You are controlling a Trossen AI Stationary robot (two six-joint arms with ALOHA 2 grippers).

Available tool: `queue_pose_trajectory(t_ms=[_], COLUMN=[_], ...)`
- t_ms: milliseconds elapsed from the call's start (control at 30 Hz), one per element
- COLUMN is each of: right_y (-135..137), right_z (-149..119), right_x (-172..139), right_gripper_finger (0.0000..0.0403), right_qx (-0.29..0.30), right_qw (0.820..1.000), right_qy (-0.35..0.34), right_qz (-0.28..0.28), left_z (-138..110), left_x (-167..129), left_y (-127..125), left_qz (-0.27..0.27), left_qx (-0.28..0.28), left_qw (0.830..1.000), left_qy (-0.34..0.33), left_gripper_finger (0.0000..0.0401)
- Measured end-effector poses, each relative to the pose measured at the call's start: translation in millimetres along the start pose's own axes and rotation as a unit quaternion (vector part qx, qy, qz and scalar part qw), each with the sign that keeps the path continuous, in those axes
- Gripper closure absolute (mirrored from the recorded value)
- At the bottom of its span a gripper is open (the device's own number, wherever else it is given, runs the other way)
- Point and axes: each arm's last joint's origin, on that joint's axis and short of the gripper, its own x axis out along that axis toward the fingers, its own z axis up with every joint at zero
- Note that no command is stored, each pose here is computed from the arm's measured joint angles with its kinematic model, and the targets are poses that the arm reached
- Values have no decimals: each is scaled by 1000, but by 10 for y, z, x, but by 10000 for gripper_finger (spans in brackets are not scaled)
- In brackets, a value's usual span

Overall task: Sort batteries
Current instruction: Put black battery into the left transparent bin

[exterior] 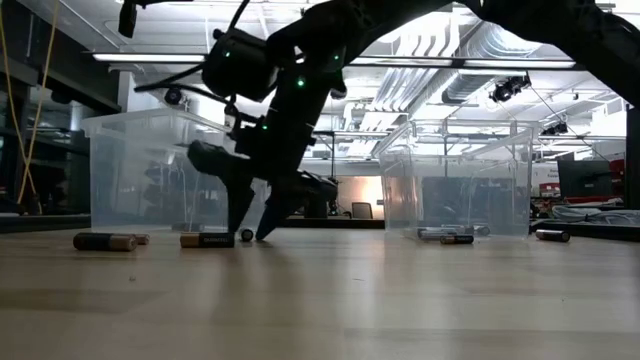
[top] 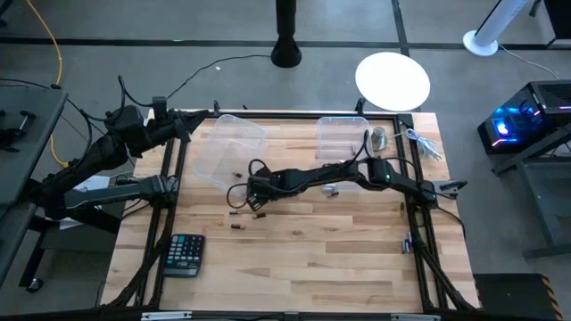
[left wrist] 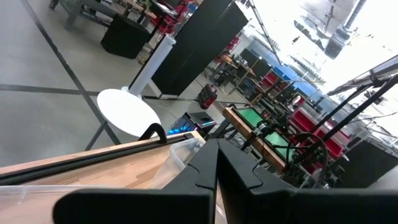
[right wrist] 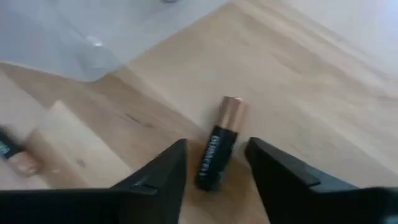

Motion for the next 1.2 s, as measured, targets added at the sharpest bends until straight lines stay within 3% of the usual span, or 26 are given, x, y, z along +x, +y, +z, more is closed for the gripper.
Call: queue_pose_trajectory(t_ms=[200,367,533,700,833,1000,1200], right_y=[-60,-203,-237,-185,-145,-204,-276], right_z=[-101,-79,362,742,1016,1090,1152], right_x=[-88,-476,-1195,-1399,-1322,-917,-973], right_gripper_finger=[378,379,381,381,361,295,223], right_qx=[-48,-84,-44,-5,16,43,23], right_qw=[997,988,990,977,957,958,958], right_qy=[30,37,-104,-210,-247,-220,-184], right_qz=[-52,-127,-81,30,149,178,218], left_z=[2,-28,-144,-265,-314,-380,-489], left_x=[-2,-3,-25,-94,-150,-191,-148], left_y=[-1,22,145,301,383,465,548], left_qz=[-1,12,96,217,288,355,413], left_qx=[0,35,54,62,84,98,109], left_qw=[1000,999,992,969,948,921,884], left_qy=[-1,15,62,97,105,129,189], left_gripper_finger=[401,401,401,401,401,401,401])
